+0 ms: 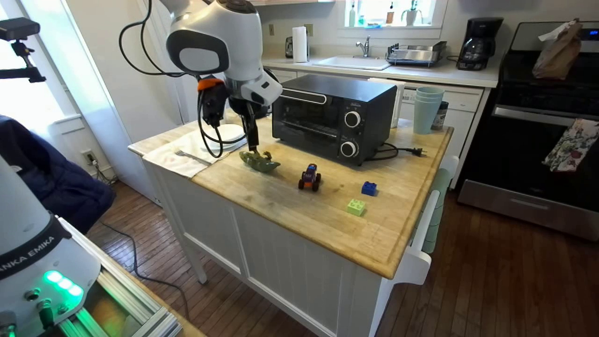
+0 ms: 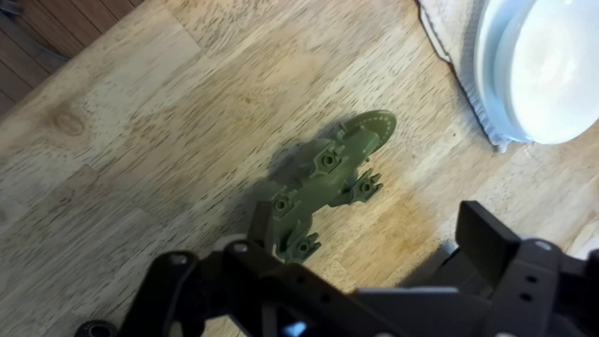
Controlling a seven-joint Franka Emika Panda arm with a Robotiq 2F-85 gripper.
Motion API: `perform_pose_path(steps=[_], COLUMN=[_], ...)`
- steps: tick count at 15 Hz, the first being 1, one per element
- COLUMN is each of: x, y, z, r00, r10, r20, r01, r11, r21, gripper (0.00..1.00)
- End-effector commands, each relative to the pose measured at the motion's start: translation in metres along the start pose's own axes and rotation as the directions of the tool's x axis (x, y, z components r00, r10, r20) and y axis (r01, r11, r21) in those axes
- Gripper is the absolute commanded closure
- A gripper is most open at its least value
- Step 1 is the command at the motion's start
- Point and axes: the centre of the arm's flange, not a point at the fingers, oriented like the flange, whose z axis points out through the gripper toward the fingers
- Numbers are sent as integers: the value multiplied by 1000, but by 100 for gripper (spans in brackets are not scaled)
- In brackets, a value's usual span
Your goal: Put the green toy upright
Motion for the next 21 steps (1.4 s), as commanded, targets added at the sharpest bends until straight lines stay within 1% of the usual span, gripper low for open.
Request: perform_pose_path(steps=[1, 4, 6, 13, 17, 21], x=[9, 11, 10, 18, 22, 24], y=[-3, -4, -7, -2, 1, 2], z=[18, 26, 29, 45, 54, 58], r00=[999, 998, 996, 993, 993, 993], r10=[-41, -61, -92, -118, -122, -115], r20=[-6, 2, -3, -3, -2, 22], r01=[41, 61, 92, 118, 121, 113], r11=[998, 997, 993, 987, 986, 990], r21=[37, 49, 70, 105, 111, 84], gripper=[0, 0, 0, 0, 0, 0])
